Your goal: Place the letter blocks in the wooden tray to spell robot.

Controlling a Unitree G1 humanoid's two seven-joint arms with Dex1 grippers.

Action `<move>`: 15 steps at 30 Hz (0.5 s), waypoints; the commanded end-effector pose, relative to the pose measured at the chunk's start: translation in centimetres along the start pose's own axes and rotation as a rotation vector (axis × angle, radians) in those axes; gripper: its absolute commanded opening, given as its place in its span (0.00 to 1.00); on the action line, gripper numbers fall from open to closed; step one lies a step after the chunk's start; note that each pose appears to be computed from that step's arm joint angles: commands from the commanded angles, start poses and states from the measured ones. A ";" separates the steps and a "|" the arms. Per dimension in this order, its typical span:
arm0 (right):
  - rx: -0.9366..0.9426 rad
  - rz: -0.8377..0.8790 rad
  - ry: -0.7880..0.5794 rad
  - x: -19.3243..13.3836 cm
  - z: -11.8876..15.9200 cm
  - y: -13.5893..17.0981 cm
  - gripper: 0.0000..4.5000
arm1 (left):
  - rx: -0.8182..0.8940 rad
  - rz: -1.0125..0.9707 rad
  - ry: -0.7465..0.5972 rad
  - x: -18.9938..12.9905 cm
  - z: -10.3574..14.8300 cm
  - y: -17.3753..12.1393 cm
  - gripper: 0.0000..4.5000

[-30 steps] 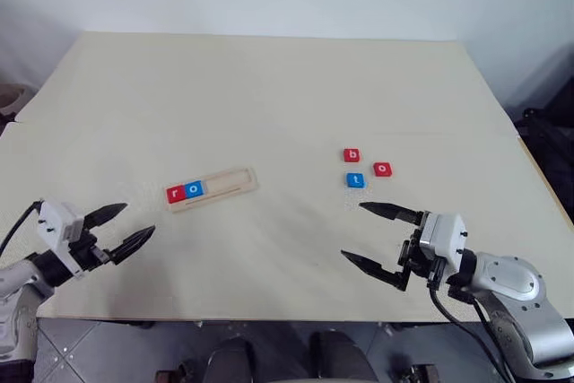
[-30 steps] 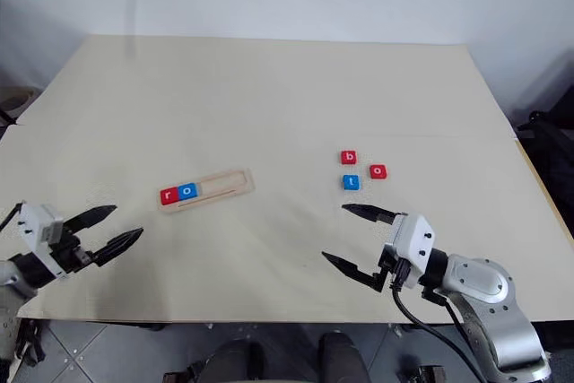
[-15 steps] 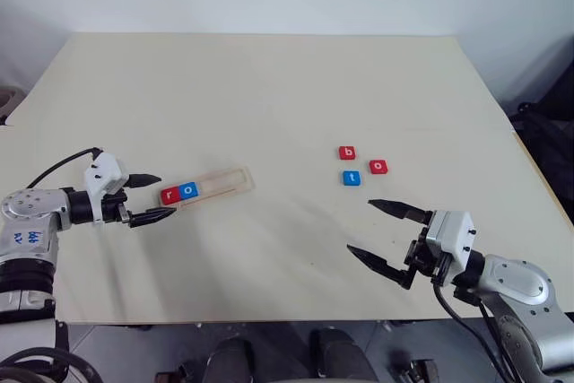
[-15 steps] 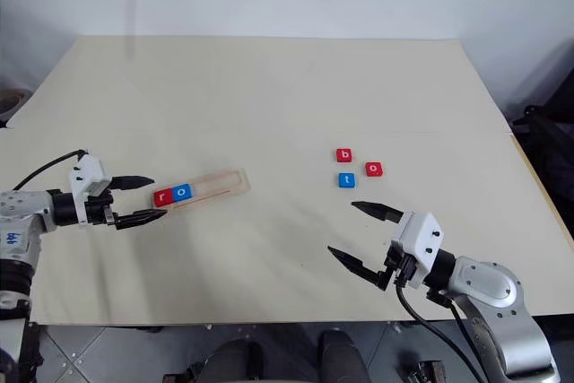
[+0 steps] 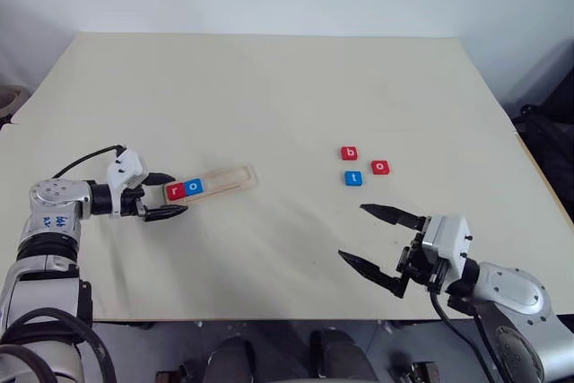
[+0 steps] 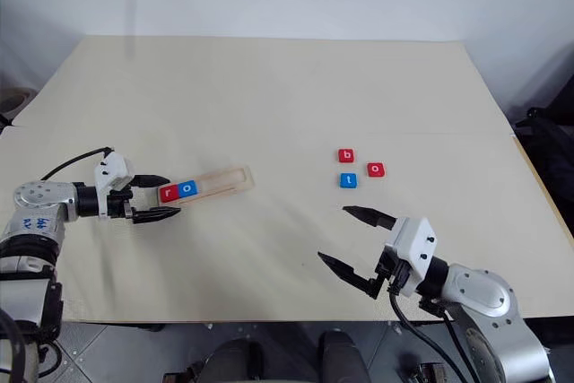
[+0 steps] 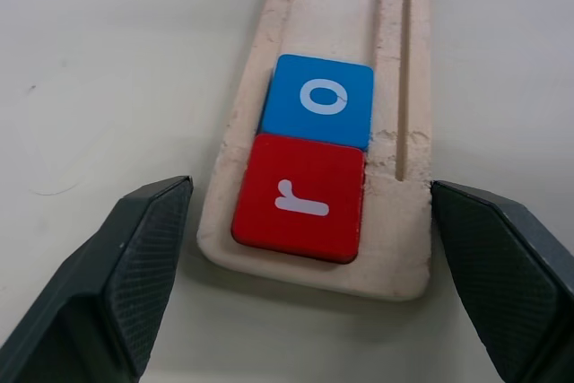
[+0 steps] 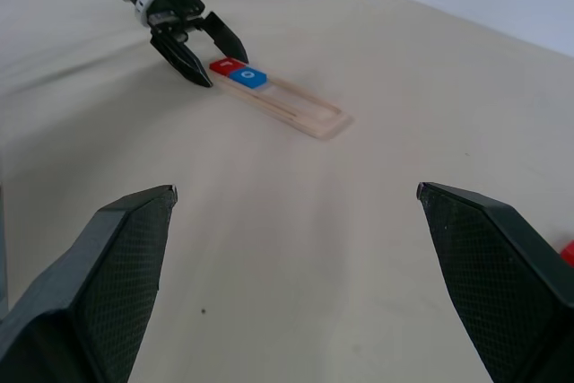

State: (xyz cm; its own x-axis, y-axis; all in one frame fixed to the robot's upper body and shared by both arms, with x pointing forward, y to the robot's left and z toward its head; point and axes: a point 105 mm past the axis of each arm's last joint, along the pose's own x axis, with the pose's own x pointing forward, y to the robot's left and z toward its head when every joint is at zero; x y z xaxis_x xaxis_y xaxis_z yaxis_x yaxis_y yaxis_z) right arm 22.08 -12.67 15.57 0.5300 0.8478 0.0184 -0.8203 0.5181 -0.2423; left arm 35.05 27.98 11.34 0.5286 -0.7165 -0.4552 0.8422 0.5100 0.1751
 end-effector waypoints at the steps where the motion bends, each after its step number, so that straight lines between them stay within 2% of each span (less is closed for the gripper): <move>1: -0.013 0.003 -0.049 0.3 1.4 0.2 1.00 | -0.005 -0.049 0.040 0.5 -0.7 -0.7 0.99; 7: -0.011 0.010 -0.065 0.6 1.5 0.4 1.00 | -0.001 -0.074 0.042 1.2 -0.9 -1.1 0.99; 10: -0.008 0.026 -0.091 1.0 1.9 0.6 1.00 | 0.000 -0.088 0.027 1.5 -0.8 -1.3 0.87; 12: -0.004 0.020 -0.105 1.2 2.0 0.5 1.00 | 0.004 -0.091 0.023 1.6 -0.7 -1.3 0.76; 15: -0.011 0.020 -0.114 1.4 2.1 0.4 1.00 | 0.029 -0.131 -0.015 2.1 0.2 -1.8 0.75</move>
State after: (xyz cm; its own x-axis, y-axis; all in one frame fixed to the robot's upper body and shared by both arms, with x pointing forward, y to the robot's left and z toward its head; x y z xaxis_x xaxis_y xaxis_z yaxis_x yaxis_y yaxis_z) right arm 22.38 -11.40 16.45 0.5031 0.8606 0.0794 -0.8315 0.5071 -0.2269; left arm 35.22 26.32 11.06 0.4766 -0.7560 -0.4487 0.8768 0.4456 0.1806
